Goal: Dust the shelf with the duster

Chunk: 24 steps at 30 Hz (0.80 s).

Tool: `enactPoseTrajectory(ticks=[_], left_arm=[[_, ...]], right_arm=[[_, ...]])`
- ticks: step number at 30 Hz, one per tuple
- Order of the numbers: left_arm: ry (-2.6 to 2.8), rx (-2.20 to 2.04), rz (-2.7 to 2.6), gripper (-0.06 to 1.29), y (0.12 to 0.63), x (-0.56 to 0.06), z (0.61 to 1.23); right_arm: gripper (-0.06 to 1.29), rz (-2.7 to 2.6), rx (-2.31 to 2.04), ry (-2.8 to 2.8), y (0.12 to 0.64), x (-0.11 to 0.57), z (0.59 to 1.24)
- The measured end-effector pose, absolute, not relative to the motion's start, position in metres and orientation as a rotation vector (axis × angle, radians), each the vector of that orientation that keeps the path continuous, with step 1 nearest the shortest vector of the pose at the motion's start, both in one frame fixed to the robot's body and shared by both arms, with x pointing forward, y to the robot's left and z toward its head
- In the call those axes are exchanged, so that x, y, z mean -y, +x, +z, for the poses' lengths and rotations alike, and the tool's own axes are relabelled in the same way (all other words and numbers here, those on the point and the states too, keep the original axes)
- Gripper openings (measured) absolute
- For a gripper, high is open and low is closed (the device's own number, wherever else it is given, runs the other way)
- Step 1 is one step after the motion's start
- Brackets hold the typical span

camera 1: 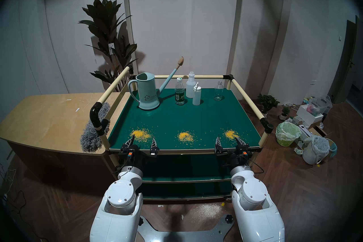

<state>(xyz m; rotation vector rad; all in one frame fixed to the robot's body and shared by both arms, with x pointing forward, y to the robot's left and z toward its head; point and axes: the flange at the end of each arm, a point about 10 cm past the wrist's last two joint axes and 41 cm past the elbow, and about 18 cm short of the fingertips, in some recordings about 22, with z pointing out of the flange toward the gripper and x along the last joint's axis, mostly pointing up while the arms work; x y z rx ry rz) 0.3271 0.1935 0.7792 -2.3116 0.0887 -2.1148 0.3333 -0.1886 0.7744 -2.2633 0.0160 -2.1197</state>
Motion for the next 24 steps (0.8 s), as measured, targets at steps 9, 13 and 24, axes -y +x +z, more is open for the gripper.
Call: enactPoseTrajectory(ticks=[9, 13, 24], left_arm=[[-2.315, -0.090, -2.109, 1.26, 0.3267, -0.1936, 0.7777], [-2.316, -0.090, -2.109, 1.26, 0.3267, -0.1936, 0.7776], [-2.316, -0.090, -2.108, 1.26, 0.3266, -0.1938, 0.7774]], right_arm=[[1.27, -2.114, -0.016, -2.269, 0.3328, 0.1888, 0.7724], [1.27, -2.114, -0.016, -2.270, 0.3328, 0.1889, 0.7721], [1.27, -2.113, -0.016, -2.271, 0.3327, 0.1890, 0.7718]])
